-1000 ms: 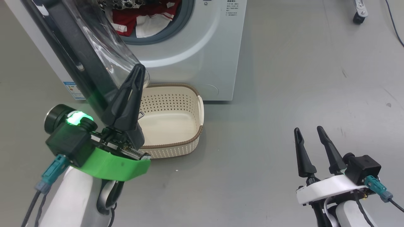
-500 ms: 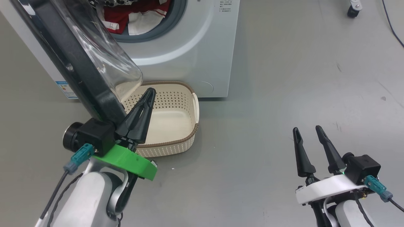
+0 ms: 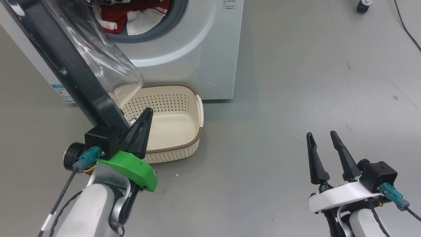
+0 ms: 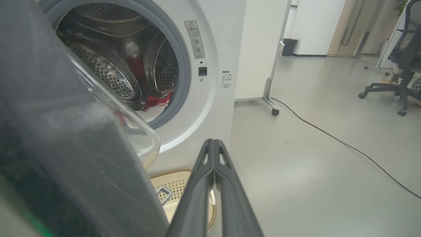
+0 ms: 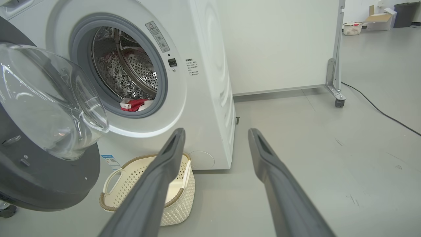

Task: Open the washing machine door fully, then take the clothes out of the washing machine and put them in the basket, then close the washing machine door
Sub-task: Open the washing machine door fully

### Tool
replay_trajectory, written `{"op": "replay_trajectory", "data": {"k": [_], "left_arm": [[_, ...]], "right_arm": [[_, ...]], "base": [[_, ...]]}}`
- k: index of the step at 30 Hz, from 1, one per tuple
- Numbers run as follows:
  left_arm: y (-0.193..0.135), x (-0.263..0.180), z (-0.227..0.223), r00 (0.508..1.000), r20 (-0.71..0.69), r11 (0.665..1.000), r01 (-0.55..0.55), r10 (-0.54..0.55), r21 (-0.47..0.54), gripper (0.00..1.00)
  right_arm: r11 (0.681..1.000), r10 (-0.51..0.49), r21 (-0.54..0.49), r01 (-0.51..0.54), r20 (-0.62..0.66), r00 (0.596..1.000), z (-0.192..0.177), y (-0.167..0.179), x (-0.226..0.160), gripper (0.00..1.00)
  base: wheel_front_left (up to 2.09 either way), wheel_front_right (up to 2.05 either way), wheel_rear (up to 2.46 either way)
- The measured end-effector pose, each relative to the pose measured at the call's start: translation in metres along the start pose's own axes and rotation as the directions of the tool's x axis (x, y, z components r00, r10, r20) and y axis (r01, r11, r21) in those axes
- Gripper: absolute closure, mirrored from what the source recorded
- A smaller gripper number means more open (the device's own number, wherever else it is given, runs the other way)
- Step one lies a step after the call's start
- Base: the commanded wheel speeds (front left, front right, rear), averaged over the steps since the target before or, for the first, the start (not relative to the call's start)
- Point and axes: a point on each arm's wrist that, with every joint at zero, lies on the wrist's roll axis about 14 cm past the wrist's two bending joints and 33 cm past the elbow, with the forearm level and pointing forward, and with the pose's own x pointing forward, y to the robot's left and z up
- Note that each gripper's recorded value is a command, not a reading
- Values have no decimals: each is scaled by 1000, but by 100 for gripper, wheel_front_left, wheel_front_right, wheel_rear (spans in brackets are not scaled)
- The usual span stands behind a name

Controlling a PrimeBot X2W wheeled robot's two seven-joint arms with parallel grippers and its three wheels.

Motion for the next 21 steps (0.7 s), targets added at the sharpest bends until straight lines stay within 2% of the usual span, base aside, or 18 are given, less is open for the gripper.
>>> {"op": "replay_trajectory", "data": {"k": [9, 21], "left_arm": [[12, -2, -22, 995, -87, 999, -48, 47, -18, 100], [20, -4, -32, 990, -116, 997, -79, 77, -18, 100]], "right_arm": [[1000, -8, 4, 8, 0, 1000, 0, -2, 0, 0], [1000, -8, 8, 8, 0, 1000, -1, -1, 0, 0]], "base": [[0, 0, 0], [0, 0, 0]]}}
